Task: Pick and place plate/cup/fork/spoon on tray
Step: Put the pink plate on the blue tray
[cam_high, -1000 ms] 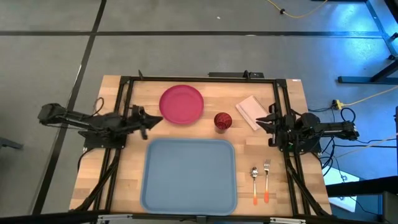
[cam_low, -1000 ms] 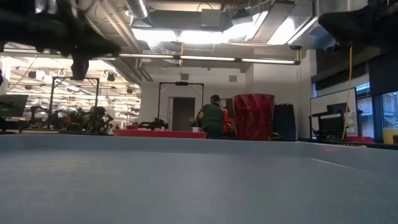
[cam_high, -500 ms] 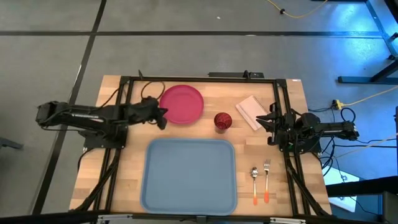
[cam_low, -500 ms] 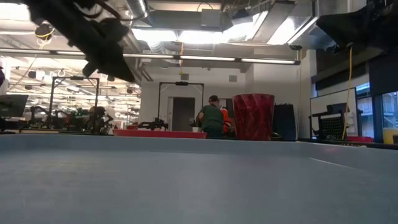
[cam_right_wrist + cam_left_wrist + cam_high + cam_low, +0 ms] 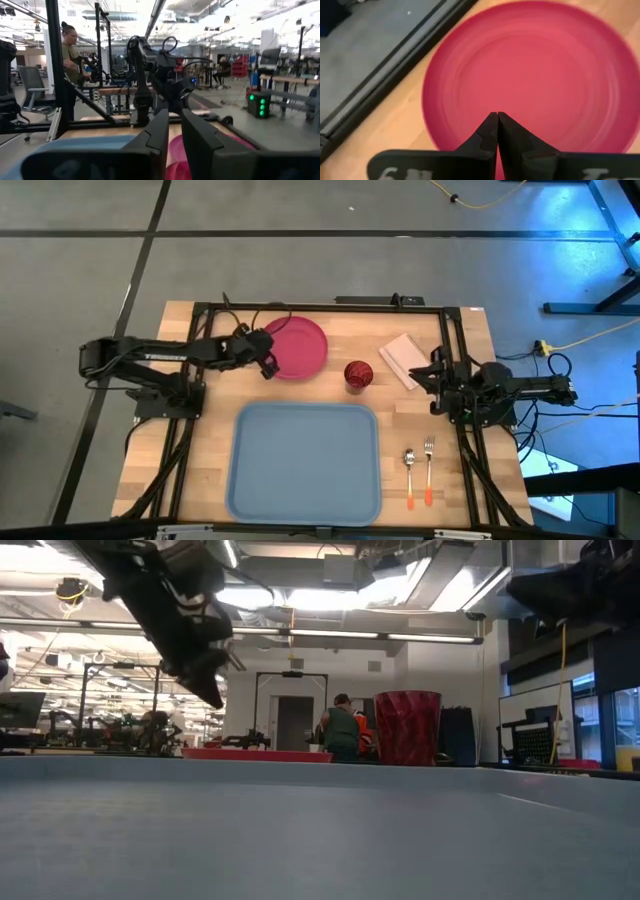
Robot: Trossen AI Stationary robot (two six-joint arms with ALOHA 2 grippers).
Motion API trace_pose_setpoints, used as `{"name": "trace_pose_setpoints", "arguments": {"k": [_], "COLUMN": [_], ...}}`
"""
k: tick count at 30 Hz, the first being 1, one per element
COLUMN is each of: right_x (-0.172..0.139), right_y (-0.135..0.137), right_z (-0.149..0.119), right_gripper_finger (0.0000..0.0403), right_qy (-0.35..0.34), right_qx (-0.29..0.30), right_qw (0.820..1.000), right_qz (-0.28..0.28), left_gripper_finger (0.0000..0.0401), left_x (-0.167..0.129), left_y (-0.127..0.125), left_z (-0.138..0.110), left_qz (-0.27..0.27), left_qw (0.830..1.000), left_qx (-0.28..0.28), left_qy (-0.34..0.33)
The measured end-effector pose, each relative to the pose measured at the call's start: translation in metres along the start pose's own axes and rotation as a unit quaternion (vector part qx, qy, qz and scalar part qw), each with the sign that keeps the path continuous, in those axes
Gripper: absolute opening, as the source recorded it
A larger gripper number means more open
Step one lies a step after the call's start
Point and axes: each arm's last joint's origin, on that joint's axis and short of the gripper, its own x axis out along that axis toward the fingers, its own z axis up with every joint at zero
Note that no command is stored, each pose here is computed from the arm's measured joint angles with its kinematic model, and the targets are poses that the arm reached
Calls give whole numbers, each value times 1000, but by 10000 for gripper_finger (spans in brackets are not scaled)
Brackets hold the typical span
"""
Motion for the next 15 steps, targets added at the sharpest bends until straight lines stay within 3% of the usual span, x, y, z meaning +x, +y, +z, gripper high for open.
{"name": "trace_pose_setpoints", "arguments": {"k": [8,15], "right_x": [0,0], "right_y": [0,0], "right_z": [-5,-6], "right_gripper_finger": [57,57], "right_qy": [24,32], "right_qx": [40,55], "right_qw": [999,998], "right_qz": [-1,-2], "left_gripper_finger": [20,58], "left_x": [9,14], "left_y": [15,29], "left_z": [-2,-6], "left_qz": [9,16], "left_qw": [993,988], "left_qx": [-112,-140], "left_qy": [28,65]}}
